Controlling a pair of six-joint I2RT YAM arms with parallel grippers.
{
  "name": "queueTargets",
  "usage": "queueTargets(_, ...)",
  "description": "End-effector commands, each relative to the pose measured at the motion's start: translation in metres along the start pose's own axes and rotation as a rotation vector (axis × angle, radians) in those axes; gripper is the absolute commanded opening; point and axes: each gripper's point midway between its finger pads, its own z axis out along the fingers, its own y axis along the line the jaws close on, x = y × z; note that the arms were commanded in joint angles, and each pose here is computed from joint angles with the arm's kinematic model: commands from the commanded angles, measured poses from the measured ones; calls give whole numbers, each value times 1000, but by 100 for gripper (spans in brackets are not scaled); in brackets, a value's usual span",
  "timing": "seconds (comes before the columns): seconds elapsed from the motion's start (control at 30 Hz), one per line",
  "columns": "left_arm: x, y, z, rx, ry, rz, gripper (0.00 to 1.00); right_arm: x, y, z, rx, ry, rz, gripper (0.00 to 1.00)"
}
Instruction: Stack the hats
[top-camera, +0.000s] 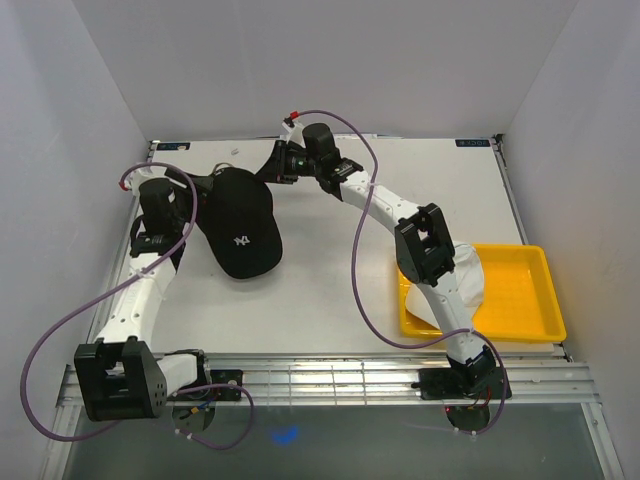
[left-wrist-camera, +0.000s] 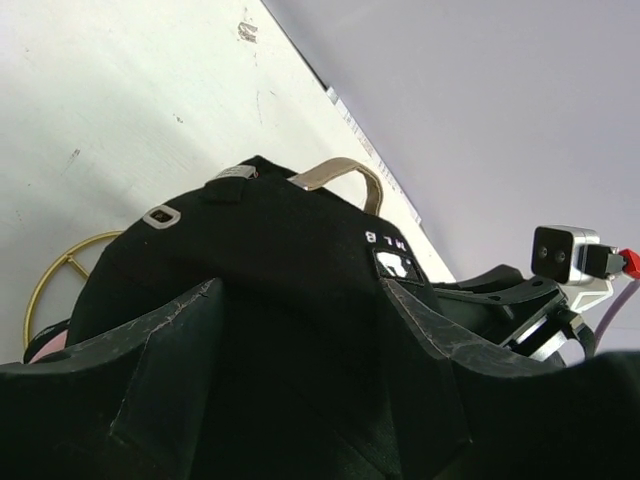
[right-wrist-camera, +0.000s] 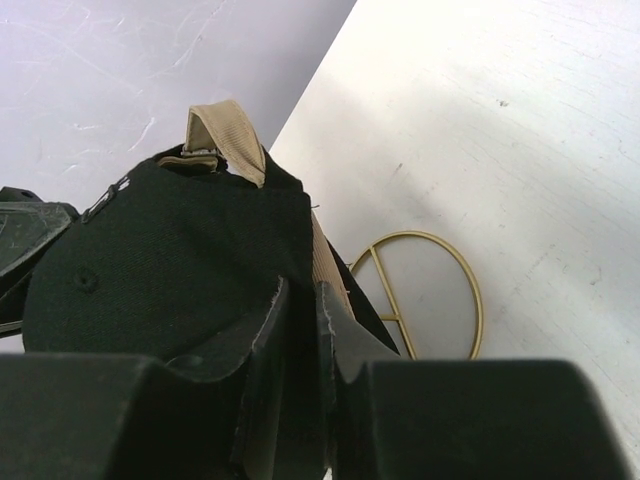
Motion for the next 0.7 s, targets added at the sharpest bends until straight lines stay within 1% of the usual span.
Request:
queueTargets(0.0, 29, 19, -12, -85, 134, 71, 72, 35, -38, -3, 113, 91, 37, 23)
queueTargets(0.07, 24, 16, -13, -87, 122, 75, 72, 31, -34, -2, 110, 89, 34, 24)
queueTargets(0.17, 12, 3, -17, -67, 96, 98, 73, 24, -27, -5, 104, 79, 26, 32)
queueTargets(0.2, 10, 0, -18, -65, 96, 107, 74, 22, -25, -6, 103, 73, 23, 38)
queueTargets(0.23, -3, -7, -19, -65, 55, 123, 75, 20, -23, -8, 104, 67, 20, 41)
queueTargets(0.27, -7, -11, -20, -61, 46, 130, 75, 13, -18, -11, 104, 50, 10, 45)
queueTargets(0.3, -11, -15, -21, -60, 37, 138, 76, 10, -16, -12, 104, 45, 6, 51)
queueTargets(0.4, -25, -31, -25, -33, 9, 153, 77, -4, -8, -20, 98, 18, -1, 61)
queueTargets(0.5, -35, -42, -29, -13, -14, 167, 78, -17, -2, -28, 99, -2, -5, 68)
queueTargets(0.63, -42, -58, -35, 33, -26, 185, 78, -34, 5, -44, 105, -36, -10, 71)
queueTargets(0.67, -44, -62, -37, 50, -31, 189, 78, -44, 15, -52, 101, -58, -20, 72)
